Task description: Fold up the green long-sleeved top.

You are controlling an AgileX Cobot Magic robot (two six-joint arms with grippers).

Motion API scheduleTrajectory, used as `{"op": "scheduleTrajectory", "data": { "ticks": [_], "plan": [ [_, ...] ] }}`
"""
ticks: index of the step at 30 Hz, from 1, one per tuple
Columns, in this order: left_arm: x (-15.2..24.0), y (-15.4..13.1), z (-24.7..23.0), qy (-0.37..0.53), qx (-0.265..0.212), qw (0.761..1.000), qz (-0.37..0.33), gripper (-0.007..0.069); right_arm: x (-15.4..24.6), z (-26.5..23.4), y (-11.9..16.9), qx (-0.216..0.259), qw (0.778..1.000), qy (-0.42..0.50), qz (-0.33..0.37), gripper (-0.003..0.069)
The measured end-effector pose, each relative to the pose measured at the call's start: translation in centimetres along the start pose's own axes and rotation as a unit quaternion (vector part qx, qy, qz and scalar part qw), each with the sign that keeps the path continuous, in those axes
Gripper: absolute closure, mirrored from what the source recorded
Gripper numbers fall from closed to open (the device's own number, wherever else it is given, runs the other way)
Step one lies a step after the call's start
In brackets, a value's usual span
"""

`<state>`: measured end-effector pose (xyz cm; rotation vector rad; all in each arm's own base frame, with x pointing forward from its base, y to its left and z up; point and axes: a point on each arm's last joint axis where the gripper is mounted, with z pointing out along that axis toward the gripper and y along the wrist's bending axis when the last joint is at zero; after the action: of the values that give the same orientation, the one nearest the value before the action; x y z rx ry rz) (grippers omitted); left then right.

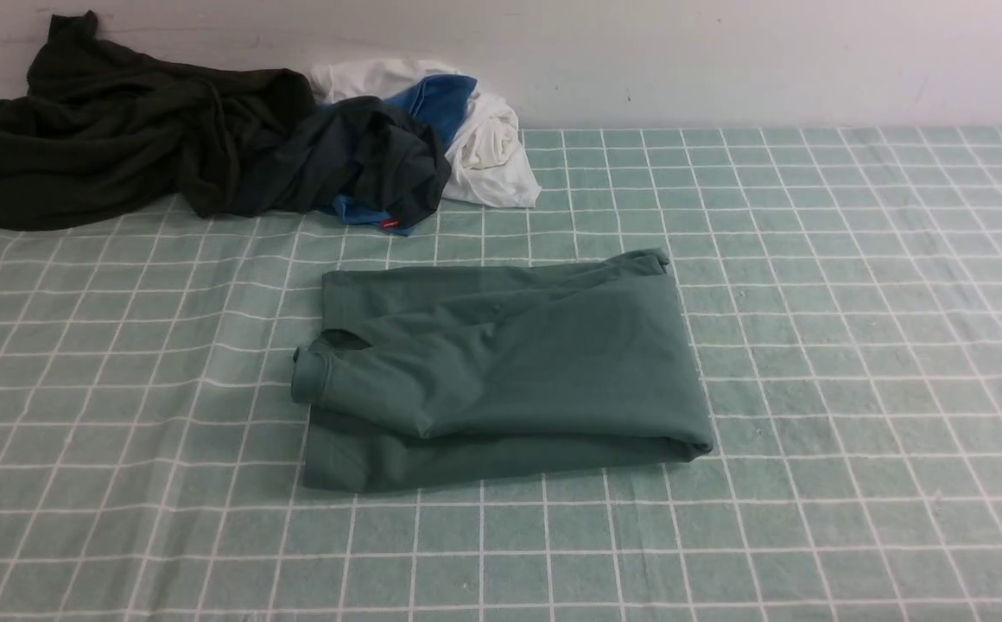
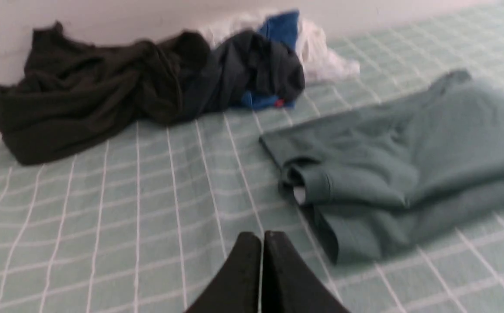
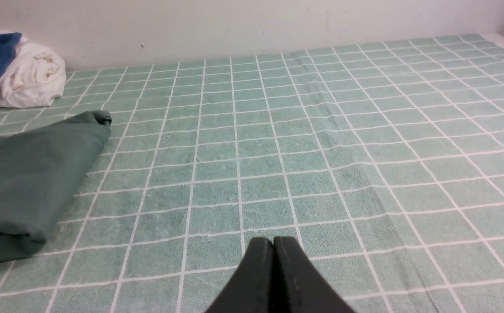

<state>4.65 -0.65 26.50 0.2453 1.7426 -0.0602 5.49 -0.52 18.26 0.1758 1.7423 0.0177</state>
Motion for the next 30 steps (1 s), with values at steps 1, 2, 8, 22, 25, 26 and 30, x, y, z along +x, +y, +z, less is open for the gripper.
{"op": "scheduleTrajectory", "data": {
  "ticks": [1, 2, 8, 22, 25, 26, 30],
  "plan": [
    [0.4, 0.0, 0.4, -0.027, -0.01, 1.0, -0.01, 0.0628, 0.0, 0.0, 0.0, 0.0, 1.0, 0.0, 0.0, 0.0673],
    [1.2, -0.1, 0.8, -0.047, -0.021, 0.998, -0.021, 0.0628, 0.0, 0.0, 0.0, 0.0, 1.0, 0.0, 0.0, 0.0673],
    [6.3, 0.0, 2.3, -0.062, -0.072, 0.995, -0.022, 0.0628, 0.0, 0.0, 0.0, 0.0, 1.0, 0.0, 0.0, 0.0673],
    [8.7, -0.3, 2.3, 0.042, -0.068, 0.995, -0.057, 0.0628, 0.0, 0.0, 0.0, 0.0, 1.0, 0.002, 0.0, 0.0673],
    [8.7, -0.3, 2.3, 0.042, -0.068, 0.995, -0.058, 0.0628, 0.0, 0.0, 0.0, 0.0, 1.0, 0.002, 0.0, 0.0673],
    [8.7, -0.3, 2.3, 0.042, -0.068, 0.995, -0.058, 0.0628, 0.0, 0.0, 0.0, 0.0, 1.0, 0.002, 0.0, 0.0673],
    [8.7, -0.3, 2.3, 0.042, -0.068, 0.995, -0.058, 0.0628, 0.0, 0.0, 0.0, 0.0, 1.0, 0.002, 0.0, 0.0673]
  ]
}}
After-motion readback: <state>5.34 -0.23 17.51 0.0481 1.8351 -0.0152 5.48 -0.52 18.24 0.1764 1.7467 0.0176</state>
